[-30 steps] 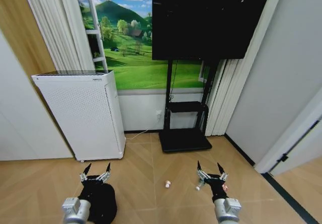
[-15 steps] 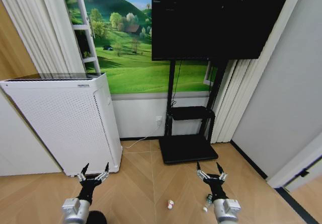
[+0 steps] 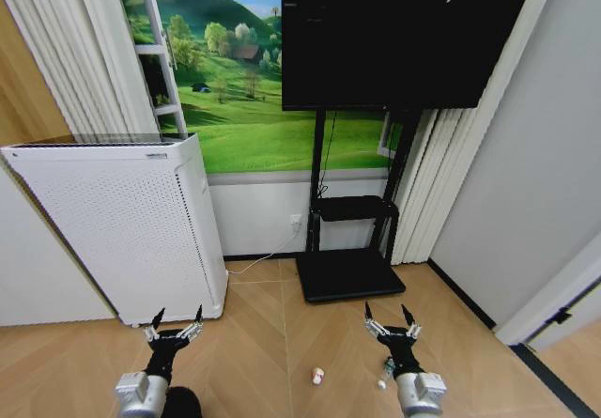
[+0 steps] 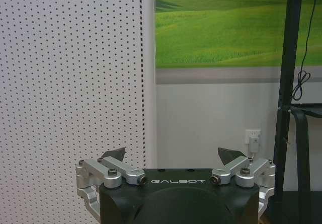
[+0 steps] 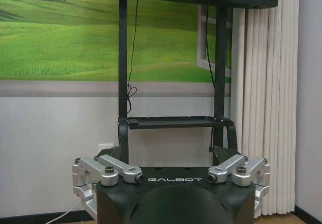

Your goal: Pick up the trash bin and place the garbage on the floor into it.

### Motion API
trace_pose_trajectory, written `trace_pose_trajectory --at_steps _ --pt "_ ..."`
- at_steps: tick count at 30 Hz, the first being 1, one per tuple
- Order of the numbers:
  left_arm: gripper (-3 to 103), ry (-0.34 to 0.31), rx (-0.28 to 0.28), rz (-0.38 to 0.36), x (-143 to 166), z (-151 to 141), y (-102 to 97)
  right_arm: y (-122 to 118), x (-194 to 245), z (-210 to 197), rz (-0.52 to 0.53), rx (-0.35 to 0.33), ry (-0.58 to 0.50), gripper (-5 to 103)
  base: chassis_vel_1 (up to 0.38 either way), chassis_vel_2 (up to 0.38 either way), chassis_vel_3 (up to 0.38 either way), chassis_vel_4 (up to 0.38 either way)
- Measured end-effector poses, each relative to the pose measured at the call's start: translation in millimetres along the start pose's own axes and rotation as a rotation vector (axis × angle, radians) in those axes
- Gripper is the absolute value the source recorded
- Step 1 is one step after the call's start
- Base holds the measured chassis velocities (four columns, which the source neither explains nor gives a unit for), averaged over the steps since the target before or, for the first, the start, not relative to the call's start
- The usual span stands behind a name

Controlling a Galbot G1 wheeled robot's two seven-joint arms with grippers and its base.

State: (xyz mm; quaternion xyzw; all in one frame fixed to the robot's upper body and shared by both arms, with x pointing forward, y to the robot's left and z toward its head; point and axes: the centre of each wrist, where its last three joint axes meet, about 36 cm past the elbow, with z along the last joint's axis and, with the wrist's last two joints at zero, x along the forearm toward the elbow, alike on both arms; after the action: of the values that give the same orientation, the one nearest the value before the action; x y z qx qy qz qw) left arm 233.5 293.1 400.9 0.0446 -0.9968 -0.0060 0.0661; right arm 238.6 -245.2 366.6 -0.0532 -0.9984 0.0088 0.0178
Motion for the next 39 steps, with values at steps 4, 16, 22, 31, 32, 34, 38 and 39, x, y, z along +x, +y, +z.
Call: trace_pose_trajectory --at_steps 4,16,22,31,32,34,38,39 --pt "100 -0.002 0.016 -0.010 2.4 0.7 0.1 3.1 3.6 2.3 0.000 -0.005 0.005 100 0.000 0.000 0.000 0.000" --pt "100 -0.019 0.001 0.023 5.7 -3.3 1.4 2.8 2.2 3.8 0.002 -0.006 -0.003 100 0.000 0.000 0.000 0.000" --pt "100 -0.020 0.001 0.030 9.4 -2.5 -1.4 3.3 2.6 4.5 -0.001 -0.003 -0.001 100 0.000 0.000 0.000 0.000" --pt "100 -0.020 0.001 0.031 10.2 -2.8 -1.4 2.6 2.7 4.1 0.003 -0.003 -0.004 100 0.000 0.000 0.000 0.000" --pt "100 -0.020 0.002 0.031 10.2 -2.7 -1.6 2.5 2.8 4.1 0.003 -0.003 -0.004 100 0.000 0.000 0.000 0.000" --pt "100 -0.019 0.003 0.033 10.2 -2.5 -2.0 2.4 2.8 3.8 0.004 -0.003 -0.005 100 0.000 0.000 0.000 0.000" --pt "100 -0.020 0.003 0.035 10.0 -2.3 -2.4 2.4 3.2 3.9 0.007 -0.004 -0.004 100 0.000 0.000 0.000 0.000" --pt "100 -0.021 0.002 0.036 9.5 -2.6 -2.2 2.8 3.3 4.0 0.008 -0.005 -0.004 100 0.000 0.000 0.000 0.000"
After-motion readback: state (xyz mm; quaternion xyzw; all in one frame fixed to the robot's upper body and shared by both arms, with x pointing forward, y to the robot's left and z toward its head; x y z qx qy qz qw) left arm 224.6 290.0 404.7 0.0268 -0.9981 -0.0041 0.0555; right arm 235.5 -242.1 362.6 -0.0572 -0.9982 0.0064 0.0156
